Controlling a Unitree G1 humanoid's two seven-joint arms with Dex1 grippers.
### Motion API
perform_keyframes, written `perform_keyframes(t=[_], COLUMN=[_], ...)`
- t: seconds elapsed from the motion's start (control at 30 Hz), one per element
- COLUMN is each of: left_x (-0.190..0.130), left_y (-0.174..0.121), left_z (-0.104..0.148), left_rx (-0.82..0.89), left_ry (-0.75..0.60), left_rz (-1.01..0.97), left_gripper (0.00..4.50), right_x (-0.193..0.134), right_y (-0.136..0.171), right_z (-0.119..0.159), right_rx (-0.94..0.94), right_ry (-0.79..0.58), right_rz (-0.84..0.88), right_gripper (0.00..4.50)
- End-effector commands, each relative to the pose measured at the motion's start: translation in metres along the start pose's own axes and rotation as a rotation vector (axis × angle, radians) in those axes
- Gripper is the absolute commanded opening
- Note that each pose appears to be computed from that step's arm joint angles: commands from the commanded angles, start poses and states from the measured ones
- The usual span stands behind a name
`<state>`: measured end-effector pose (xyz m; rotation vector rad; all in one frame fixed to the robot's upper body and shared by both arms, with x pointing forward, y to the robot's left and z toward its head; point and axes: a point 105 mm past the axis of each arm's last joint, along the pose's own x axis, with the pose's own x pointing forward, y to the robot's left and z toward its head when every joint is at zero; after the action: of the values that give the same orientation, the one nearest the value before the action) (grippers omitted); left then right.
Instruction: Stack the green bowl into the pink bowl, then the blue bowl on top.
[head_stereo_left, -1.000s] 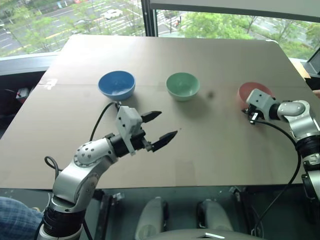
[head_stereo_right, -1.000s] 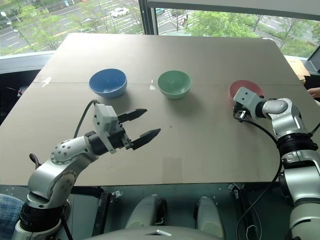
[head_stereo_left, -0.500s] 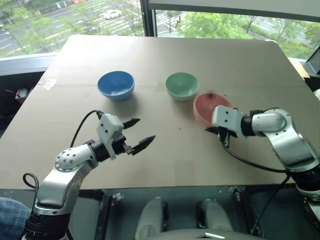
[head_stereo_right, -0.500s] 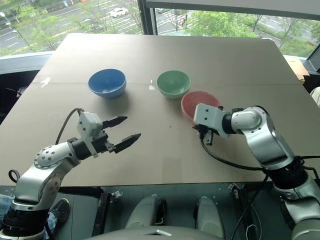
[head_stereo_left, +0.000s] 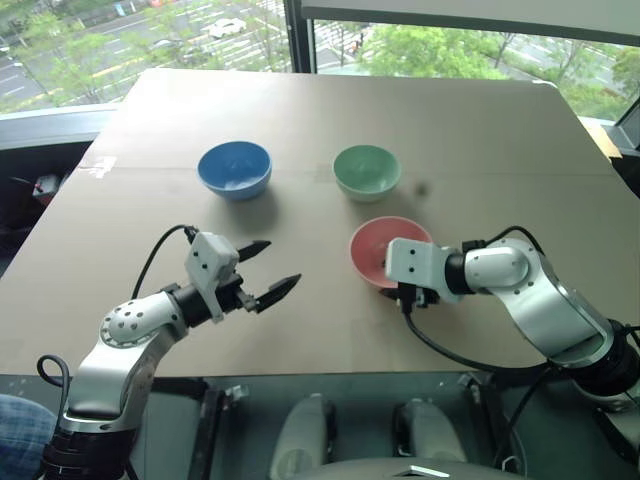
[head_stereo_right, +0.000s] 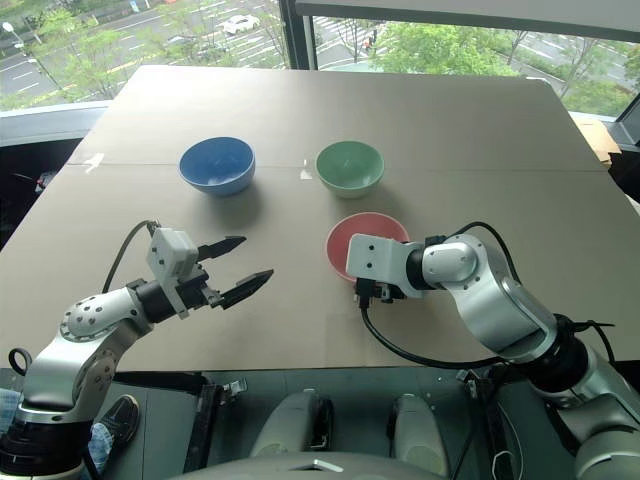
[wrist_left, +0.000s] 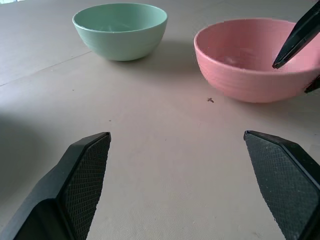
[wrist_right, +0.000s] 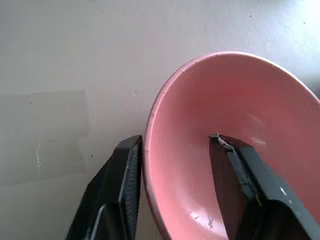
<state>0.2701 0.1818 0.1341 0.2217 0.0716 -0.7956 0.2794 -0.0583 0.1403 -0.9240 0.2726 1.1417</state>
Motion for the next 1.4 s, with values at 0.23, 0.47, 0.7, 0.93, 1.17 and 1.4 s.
perform_keyframes(t=[0.23,0.47,0.7,0.93,1.17,1.4], left_x=[0.006,0.009,0.005,-0.004,-0.012,-0.016], left_y=[-0.001,0.004,0.016,0.025,0.036,0.041], left_z=[0.013,0.024,0.032,0.034,0.040,0.055], left_rx=[0.038,-0.010,-0.030,-0.035,-0.016,0.000], left_ry=[-0.047,-0.109,-0.143,-0.163,-0.187,-0.235], left_rz=[-0.024,0.011,0.088,0.178,0.265,0.286], left_gripper=[4.50,4.50,4.50,4.50,4.50,4.50], right_x=[-0.037,-0.059,-0.041,-0.003,0.030,0.056], right_y=[-0.024,-0.046,-0.099,-0.141,-0.151,-0.151], right_z=[0.019,0.046,0.056,0.039,0.030,0.026], right_rx=[0.171,0.270,0.262,0.208,0.128,0.089], right_ry=[-0.121,-0.238,-0.281,-0.213,-0.159,-0.123], right_rz=[-0.029,-0.011,-0.137,-0.228,-0.226,-0.197], right_gripper=[4.40,4.40,4.40,4.40,4.40,4.40])
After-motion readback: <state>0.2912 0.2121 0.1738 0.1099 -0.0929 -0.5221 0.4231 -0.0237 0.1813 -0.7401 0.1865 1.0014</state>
